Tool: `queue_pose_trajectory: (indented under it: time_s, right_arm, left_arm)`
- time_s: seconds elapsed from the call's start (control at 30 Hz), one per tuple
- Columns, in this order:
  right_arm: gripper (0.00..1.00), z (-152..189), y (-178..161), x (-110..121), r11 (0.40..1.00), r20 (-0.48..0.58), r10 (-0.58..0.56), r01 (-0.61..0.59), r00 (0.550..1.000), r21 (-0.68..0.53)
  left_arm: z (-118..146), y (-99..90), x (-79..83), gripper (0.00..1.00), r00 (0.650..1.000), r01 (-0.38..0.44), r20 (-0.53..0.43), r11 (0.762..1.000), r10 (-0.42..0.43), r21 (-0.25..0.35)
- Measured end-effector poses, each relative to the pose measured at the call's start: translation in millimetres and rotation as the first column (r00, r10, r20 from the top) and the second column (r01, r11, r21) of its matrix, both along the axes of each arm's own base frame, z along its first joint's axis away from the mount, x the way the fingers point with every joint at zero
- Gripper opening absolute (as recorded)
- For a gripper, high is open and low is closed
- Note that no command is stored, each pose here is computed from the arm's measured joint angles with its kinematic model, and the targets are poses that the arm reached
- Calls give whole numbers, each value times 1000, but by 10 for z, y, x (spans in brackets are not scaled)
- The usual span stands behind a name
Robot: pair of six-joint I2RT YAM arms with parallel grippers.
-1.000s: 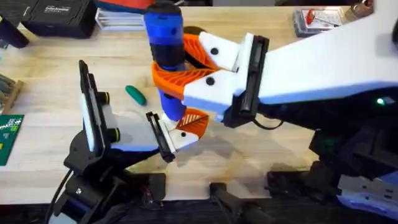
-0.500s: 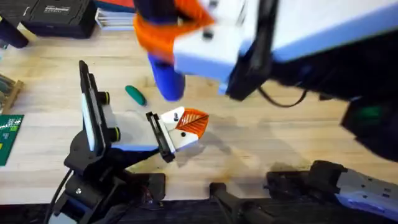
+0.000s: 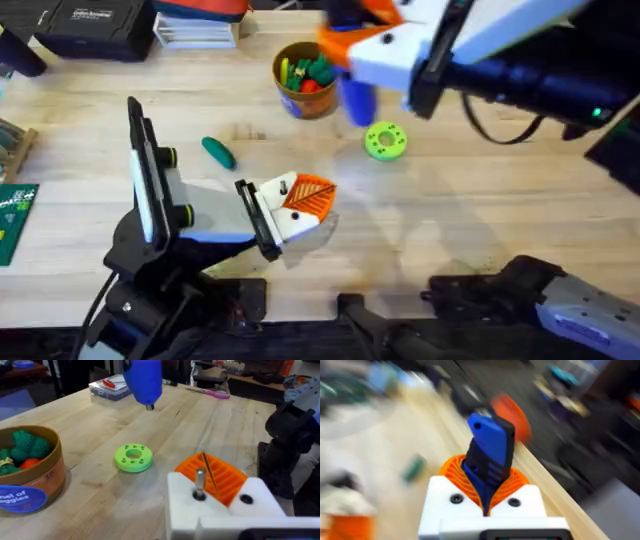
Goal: Pick up the gripper from the table and insert it into the empty holder that is missing its gripper. Then pick up a screw, insert it into the mounting hole, and use the screwdriver to tighten it. Finally, clean up the table by picking up the vegetable and placing it into the bucket.
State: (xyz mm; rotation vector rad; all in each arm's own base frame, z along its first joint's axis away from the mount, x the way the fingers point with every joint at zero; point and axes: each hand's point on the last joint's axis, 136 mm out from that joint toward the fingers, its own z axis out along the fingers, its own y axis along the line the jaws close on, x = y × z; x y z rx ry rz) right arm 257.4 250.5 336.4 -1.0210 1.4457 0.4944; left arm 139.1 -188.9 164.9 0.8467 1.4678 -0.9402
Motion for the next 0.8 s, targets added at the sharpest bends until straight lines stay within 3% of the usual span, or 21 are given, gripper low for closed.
queue_pose_trajectory:
  time_s: [0.1,0.17,0.33,0.57,0.67,0.8]
  right_arm:
    - [21,-279,-417,353,974,4,-181,179,984,-139]
    - [21,-506,-731,595,922,17,-298,293,954,-254]
    - [21,-1199,-1497,1049,694,74,-478,428,875,-579]
    - [21,-2036,-2161,1307,364,115,-468,310,876,-878]
    - [21,-2370,-2289,1316,286,70,-448,217,891,-933]
    - [21,-2744,-2329,1287,239,-2,-427,110,904,-965]
  left_arm:
    - [0,0,0,6,1000,0,0,1000,0,0]
    - [-1,0,0,6,1000,0,0,1000,0,0]
    - [0,0,0,6,1000,0,0,1000,0,0]
    - [0,0,1,6,1000,0,0,1000,0,0]
    - [0,0,1,6,1000,0,0,1000,0,0]
    - [0,0,0,6,1000,0,0,1000,0,0]
